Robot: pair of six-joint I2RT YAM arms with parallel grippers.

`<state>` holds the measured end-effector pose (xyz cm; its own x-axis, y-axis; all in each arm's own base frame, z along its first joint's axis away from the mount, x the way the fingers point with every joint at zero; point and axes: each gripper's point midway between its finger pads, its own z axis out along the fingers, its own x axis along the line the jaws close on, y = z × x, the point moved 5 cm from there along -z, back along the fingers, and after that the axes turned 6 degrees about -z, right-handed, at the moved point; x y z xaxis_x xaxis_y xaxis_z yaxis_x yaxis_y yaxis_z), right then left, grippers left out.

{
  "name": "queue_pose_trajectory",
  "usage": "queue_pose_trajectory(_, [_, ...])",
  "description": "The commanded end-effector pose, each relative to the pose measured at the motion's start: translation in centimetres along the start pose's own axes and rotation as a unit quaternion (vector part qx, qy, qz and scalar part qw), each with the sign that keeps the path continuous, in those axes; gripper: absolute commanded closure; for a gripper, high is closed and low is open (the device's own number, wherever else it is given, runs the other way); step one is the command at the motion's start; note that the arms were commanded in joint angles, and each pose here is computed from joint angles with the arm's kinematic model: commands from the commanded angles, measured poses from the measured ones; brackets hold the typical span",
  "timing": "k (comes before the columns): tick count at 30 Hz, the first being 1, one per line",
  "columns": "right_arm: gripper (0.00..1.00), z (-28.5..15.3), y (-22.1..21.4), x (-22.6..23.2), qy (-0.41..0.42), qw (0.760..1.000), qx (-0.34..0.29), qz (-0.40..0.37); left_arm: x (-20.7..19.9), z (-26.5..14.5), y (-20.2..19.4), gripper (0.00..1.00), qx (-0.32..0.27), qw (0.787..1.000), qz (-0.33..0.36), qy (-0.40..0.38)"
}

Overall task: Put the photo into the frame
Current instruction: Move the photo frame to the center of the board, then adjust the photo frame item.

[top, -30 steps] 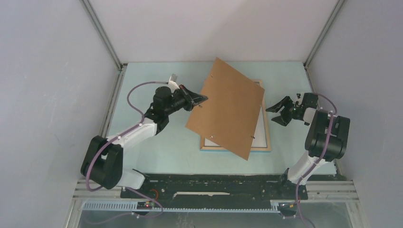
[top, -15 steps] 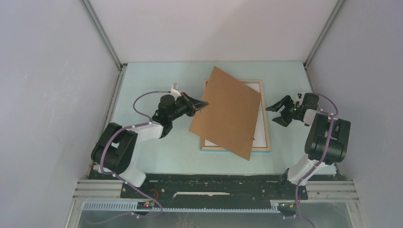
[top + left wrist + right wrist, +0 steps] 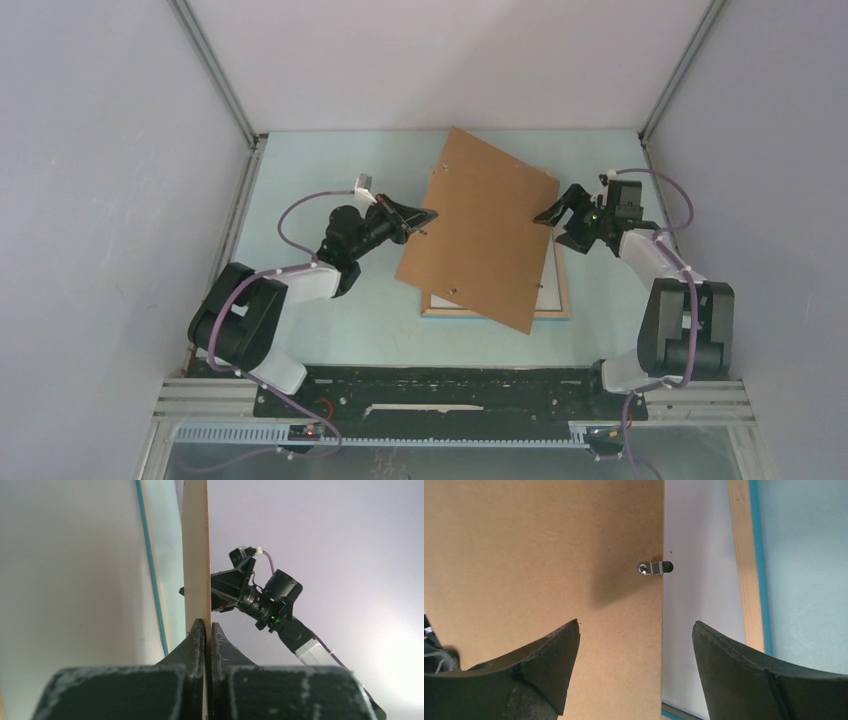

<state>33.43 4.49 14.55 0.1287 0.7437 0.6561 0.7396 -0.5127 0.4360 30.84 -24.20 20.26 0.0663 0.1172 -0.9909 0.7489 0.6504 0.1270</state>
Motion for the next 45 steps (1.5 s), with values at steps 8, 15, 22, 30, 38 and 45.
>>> queue_pose_trajectory(8, [0.10,0.2,2.7,3.9,-0.017,0.999,-0.032,-0.035,-4.9,-1.8,-0.7,1.00,0.018,0.994,0.008,-0.106])
queue_pose_trajectory(15, [0.11,-0.4,4.8,6.3,-0.019,0.997,-0.060,-0.043,-4.1,-2.2,-1.2,1.00,0.018,0.995,0.006,-0.097])
queue_pose_trajectory(22, [0.10,0.1,8.3,7.6,-0.029,0.991,-0.072,-0.107,-3.4,-2.9,-1.8,1.00,0.032,0.996,0.019,-0.083])
queue_pose_trajectory(30, [0.09,0.8,8.9,8.8,0.027,0.983,-0.031,-0.178,-3.7,-3.6,-2.0,1.00,0.043,0.994,0.007,-0.098])
queue_pose_trajectory(38, [0.08,-6.3,3.8,5.7,-0.004,0.996,-0.002,-0.089,-5.6,-4.5,-1.2,1.00,0.040,0.990,0.003,-0.136])
queue_pose_trajectory(45, [0.07,-9.1,-2.8,6.5,0.009,0.993,0.006,-0.115,-8.0,-4.5,0.0,1.00,0.028,0.985,0.009,-0.172])
